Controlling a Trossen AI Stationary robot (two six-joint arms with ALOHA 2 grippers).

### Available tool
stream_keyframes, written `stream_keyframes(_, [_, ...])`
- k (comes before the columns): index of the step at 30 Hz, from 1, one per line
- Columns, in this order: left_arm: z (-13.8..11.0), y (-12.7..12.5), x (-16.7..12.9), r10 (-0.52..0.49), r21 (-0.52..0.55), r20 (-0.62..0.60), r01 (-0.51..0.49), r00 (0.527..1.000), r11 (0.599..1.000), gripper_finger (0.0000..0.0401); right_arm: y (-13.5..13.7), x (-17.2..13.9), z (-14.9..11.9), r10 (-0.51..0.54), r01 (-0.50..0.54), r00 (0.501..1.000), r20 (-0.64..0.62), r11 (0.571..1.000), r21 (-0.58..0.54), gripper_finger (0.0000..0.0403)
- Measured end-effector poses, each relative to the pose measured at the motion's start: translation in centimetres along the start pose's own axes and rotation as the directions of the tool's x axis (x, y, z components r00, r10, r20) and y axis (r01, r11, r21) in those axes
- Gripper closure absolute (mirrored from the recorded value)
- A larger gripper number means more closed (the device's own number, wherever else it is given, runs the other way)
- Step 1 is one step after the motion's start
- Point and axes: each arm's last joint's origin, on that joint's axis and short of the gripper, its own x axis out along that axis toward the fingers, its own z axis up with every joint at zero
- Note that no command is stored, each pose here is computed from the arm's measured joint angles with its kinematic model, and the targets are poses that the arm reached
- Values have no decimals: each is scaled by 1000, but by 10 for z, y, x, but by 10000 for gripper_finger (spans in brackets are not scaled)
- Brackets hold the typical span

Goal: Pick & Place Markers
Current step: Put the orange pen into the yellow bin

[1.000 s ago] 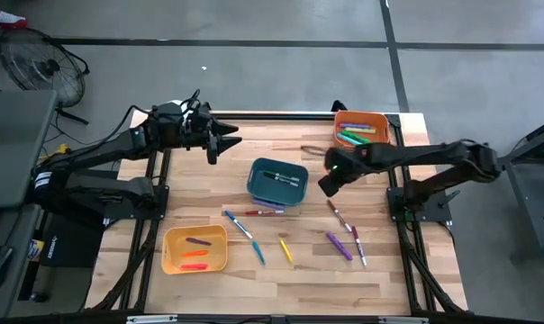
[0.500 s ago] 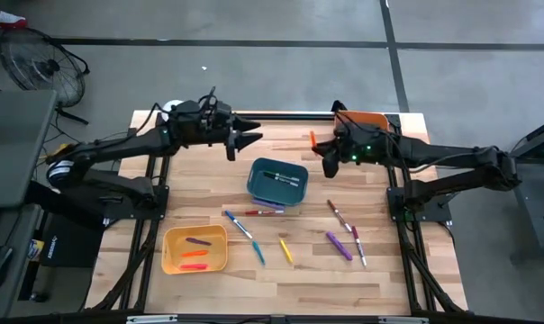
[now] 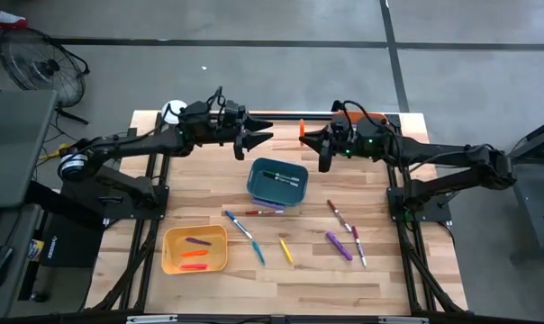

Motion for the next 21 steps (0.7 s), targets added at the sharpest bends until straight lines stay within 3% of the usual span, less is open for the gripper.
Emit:
stream_keyframes(10, [1, 0, 0, -3, -1, 16, 3, 1000, 1000, 178, 8, 42, 14, 108, -109, 994, -26, 992, -63, 372])
stream_keyframes(21, [1, -1, 0, -17, -10, 10, 17, 1000, 1000, 178, 18, 93, 28, 150, -172, 977, -155, 975, -139, 372])
